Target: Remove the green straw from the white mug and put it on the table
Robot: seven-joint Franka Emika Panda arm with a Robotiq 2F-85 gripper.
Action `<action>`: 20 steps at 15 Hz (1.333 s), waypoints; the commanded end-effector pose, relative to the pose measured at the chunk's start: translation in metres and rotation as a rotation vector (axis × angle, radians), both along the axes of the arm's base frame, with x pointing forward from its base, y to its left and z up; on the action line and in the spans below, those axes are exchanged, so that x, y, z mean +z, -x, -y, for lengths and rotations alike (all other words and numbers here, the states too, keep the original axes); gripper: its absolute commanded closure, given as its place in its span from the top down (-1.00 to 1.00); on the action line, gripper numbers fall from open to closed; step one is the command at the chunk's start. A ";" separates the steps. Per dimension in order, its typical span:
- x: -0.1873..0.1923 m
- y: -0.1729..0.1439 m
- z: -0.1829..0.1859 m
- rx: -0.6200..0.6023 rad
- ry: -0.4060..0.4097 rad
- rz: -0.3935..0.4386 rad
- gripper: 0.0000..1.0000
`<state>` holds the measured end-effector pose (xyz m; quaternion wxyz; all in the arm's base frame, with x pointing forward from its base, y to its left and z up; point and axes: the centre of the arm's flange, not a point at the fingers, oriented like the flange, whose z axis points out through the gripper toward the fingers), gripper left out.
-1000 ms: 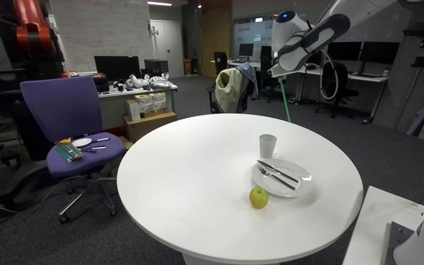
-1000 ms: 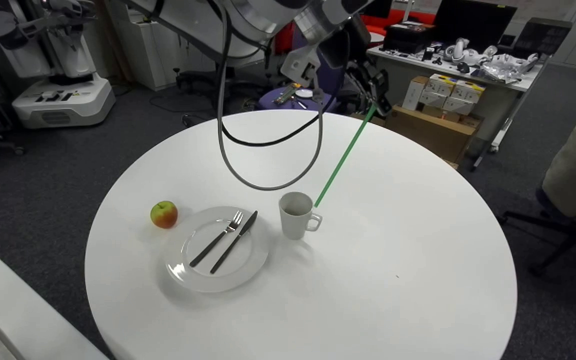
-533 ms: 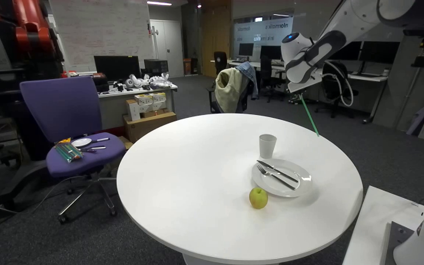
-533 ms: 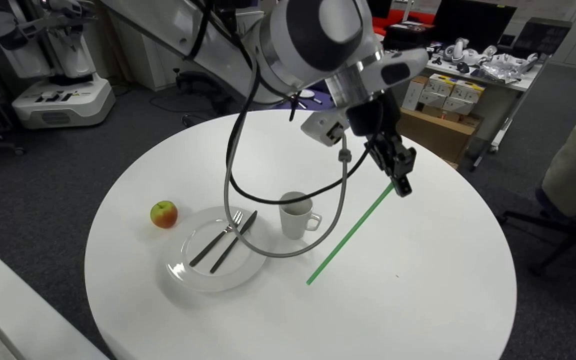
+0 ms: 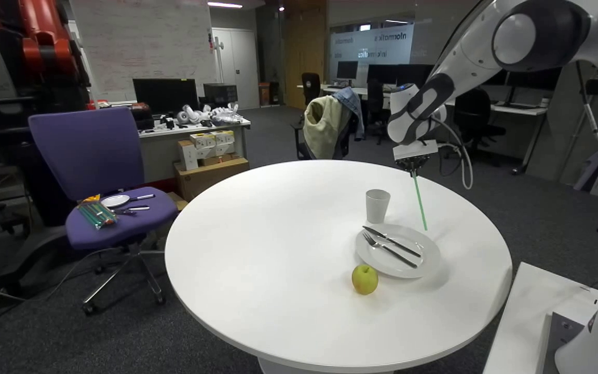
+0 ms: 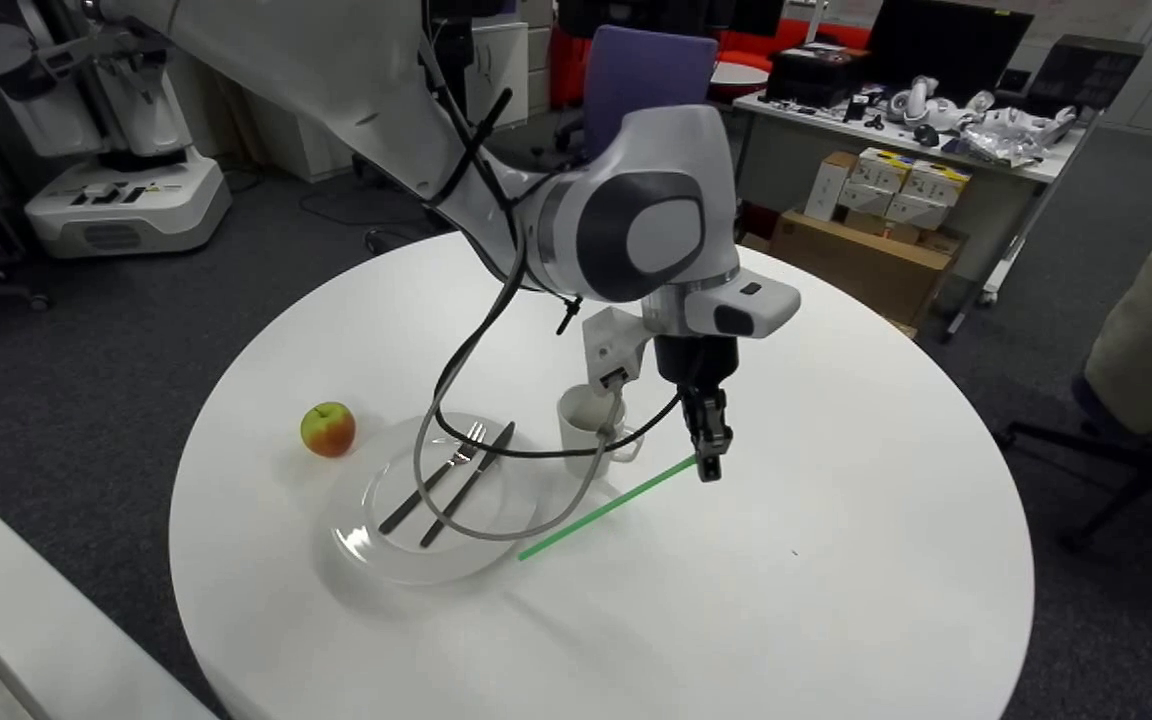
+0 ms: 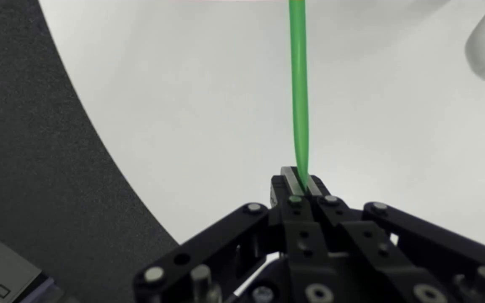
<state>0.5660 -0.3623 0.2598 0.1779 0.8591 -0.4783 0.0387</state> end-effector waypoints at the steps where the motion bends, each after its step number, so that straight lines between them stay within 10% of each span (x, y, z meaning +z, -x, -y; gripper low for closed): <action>1: -0.001 -0.017 0.011 -0.013 -0.040 -0.006 -0.99; 11: -0.017 -0.002 0.093 -0.129 -0.012 -0.126 -0.99; 20: -0.037 -0.027 0.086 0.031 -0.011 -0.206 -0.99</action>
